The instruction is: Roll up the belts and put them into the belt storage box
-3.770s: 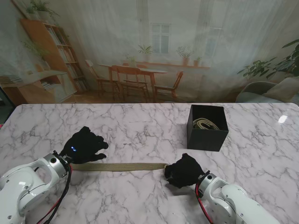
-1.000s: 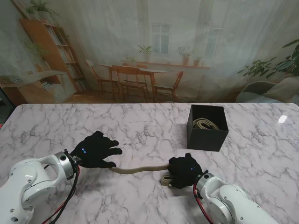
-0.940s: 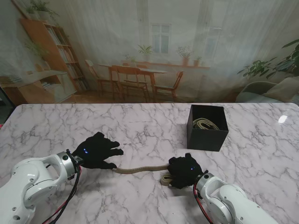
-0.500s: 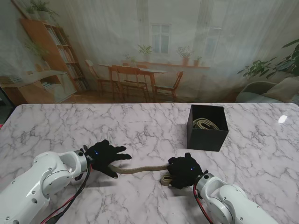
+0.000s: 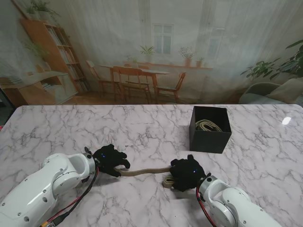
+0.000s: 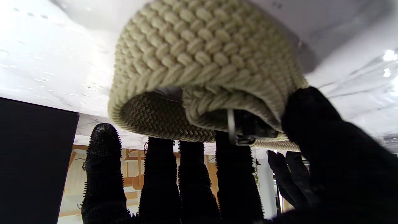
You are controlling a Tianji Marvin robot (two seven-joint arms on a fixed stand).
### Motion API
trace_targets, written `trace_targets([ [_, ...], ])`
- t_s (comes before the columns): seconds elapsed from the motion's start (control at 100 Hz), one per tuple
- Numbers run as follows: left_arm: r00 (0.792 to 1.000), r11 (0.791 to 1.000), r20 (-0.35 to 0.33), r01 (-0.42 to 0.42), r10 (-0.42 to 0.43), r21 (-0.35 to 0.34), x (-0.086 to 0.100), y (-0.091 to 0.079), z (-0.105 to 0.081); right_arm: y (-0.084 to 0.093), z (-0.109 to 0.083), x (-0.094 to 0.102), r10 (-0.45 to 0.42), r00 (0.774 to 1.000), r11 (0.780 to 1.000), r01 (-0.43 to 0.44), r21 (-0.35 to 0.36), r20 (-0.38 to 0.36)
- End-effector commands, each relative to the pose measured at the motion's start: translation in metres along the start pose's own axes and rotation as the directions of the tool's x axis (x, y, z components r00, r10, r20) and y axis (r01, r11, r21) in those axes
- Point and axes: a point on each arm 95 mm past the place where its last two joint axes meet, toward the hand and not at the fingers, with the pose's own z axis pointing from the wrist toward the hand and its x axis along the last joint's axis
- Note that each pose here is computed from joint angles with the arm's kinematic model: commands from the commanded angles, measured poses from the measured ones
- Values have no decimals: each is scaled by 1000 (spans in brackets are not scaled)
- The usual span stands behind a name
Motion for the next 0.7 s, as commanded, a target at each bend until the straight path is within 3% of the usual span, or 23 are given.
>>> trace_targets([
  [0.0, 1000, 1000, 3, 2, -1, -24, 0, 4, 2, -8, -3, 0, -1, 1000, 1000, 1, 23, 3],
  [0.33, 999, 1000, 43, -6, 7, -28, -4, 14, -4, -10, -3, 0, -2, 1000, 1000, 2, 18, 11],
  [0.69, 994, 997, 107, -17, 25, -69, -16, 31, -29, -12, -2, 0, -11, 1000, 1000, 11, -15, 22],
])
